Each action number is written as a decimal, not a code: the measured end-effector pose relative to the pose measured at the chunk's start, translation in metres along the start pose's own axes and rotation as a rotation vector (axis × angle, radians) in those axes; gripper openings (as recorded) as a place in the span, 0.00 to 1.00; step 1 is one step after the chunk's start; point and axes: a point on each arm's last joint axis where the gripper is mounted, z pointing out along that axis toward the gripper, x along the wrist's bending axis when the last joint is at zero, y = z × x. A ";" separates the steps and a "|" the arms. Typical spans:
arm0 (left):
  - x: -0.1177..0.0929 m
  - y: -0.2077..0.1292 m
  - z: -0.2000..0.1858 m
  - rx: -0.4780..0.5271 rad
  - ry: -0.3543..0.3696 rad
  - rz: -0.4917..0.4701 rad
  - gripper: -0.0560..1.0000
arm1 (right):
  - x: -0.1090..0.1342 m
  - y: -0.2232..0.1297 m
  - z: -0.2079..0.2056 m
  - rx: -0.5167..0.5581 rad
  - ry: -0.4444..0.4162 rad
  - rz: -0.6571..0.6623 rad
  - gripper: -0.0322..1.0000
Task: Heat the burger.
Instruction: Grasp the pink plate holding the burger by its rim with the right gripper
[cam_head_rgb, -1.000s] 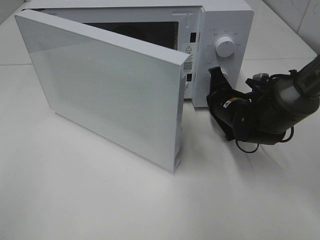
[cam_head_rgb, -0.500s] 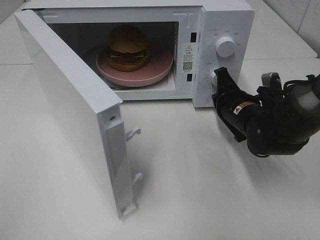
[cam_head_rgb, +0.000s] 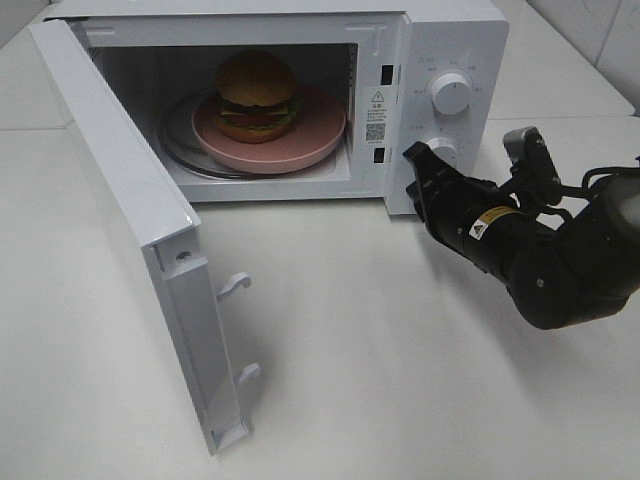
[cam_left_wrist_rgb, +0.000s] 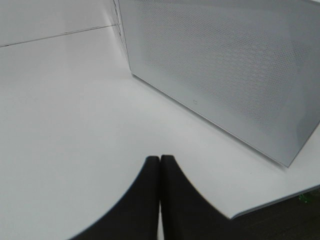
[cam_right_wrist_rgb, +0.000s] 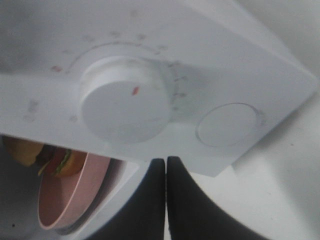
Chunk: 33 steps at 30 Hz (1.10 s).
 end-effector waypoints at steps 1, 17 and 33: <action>0.000 0.000 0.000 0.000 0.000 0.000 0.05 | 0.004 -0.001 0.000 0.014 0.042 -0.099 0.04; 0.000 0.000 0.000 0.000 0.000 0.000 0.05 | 0.014 -0.014 -0.003 0.094 0.211 -0.715 0.04; 0.000 0.000 0.000 -0.001 0.000 0.000 0.05 | 0.027 -0.010 -0.018 0.278 0.157 -0.994 0.07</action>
